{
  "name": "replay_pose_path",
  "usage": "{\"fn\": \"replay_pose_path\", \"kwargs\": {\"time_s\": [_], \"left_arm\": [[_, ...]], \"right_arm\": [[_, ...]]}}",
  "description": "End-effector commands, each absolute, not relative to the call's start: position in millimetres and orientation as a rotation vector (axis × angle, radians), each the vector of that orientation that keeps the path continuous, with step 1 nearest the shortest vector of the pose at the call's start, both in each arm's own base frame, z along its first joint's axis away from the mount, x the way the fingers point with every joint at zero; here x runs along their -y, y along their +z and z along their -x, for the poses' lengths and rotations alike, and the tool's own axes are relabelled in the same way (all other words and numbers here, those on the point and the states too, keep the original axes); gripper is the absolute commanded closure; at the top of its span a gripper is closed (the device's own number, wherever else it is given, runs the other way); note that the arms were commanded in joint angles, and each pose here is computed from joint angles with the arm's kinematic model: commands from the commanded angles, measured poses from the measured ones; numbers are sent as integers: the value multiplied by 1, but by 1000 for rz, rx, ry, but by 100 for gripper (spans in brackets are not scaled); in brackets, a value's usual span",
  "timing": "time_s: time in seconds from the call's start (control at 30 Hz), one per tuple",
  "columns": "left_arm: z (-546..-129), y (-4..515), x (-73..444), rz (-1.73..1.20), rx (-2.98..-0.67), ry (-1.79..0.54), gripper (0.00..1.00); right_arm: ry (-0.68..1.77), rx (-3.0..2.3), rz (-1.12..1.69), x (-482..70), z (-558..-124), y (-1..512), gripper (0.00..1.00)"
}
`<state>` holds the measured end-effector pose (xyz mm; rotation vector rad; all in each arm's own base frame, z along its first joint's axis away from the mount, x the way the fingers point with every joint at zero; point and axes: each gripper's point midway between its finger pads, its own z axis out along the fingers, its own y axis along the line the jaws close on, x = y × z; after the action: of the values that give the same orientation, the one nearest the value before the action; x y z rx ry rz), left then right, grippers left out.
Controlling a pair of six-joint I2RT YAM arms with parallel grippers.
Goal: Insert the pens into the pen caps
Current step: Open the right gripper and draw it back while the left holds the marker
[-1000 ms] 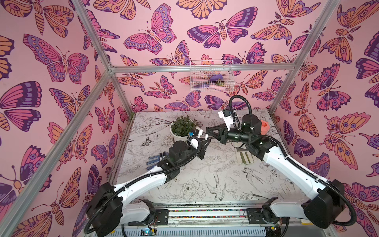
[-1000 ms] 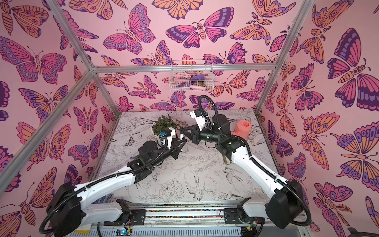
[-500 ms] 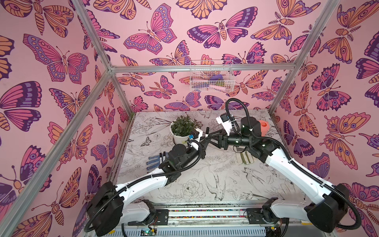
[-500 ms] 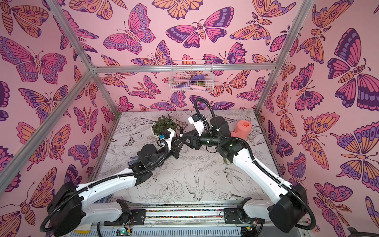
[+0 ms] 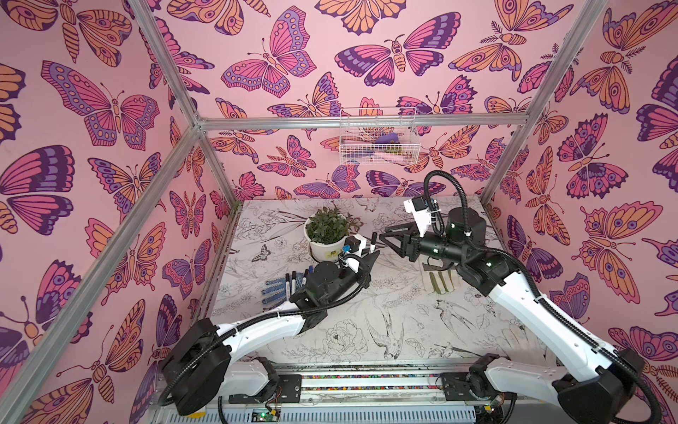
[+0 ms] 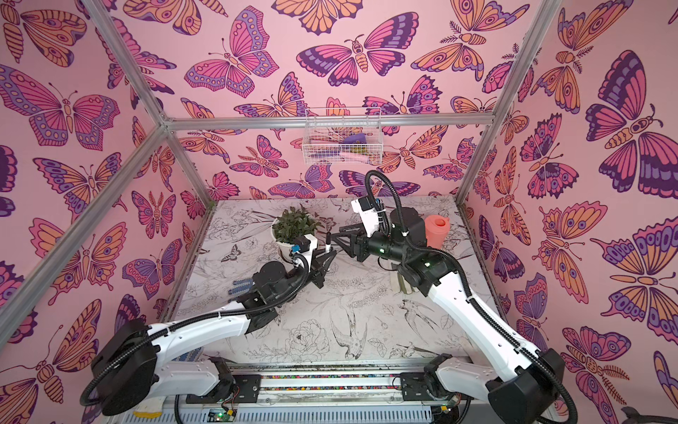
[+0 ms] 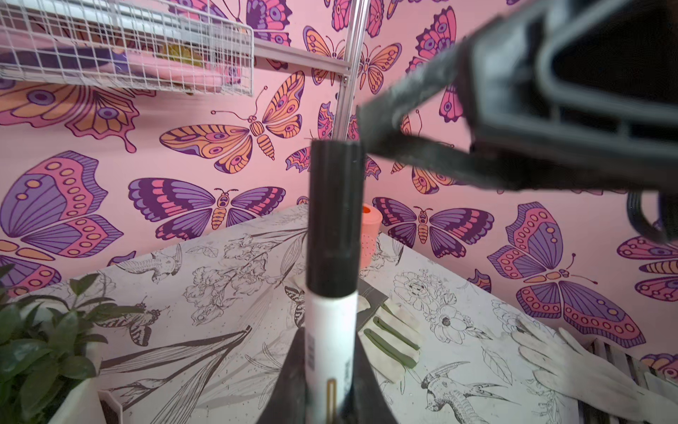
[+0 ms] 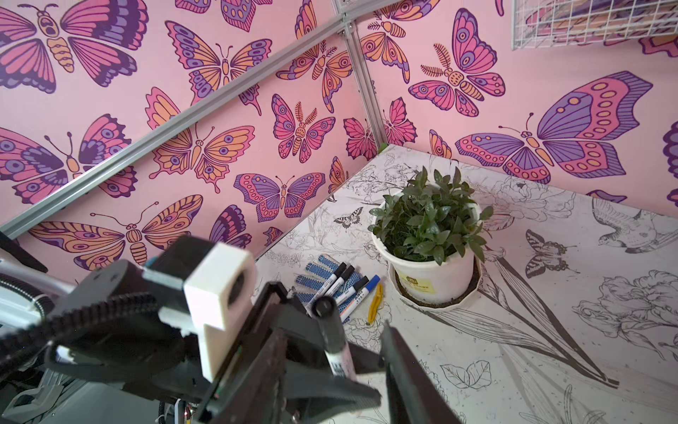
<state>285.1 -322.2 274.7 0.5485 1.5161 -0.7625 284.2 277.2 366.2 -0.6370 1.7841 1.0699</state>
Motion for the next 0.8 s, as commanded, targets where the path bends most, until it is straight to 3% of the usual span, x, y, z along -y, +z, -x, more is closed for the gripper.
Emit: {"fn": "replay_pose_path", "kwargs": {"time_s": [0.0, 0.57, 0.77], "left_arm": [[-279, 268, 329, -560, -1517, -776, 100], [-274, 278, 329, -573, -1490, -767, 100], [-273, 294, 331, -583, -1448, -765, 100]], "right_arm": [[1099, -1745, 654, -291, -287, 381, 55], [1082, -1903, 643, -295, -286, 339, 70], [1107, -1936, 636, -297, -285, 328, 88]]}}
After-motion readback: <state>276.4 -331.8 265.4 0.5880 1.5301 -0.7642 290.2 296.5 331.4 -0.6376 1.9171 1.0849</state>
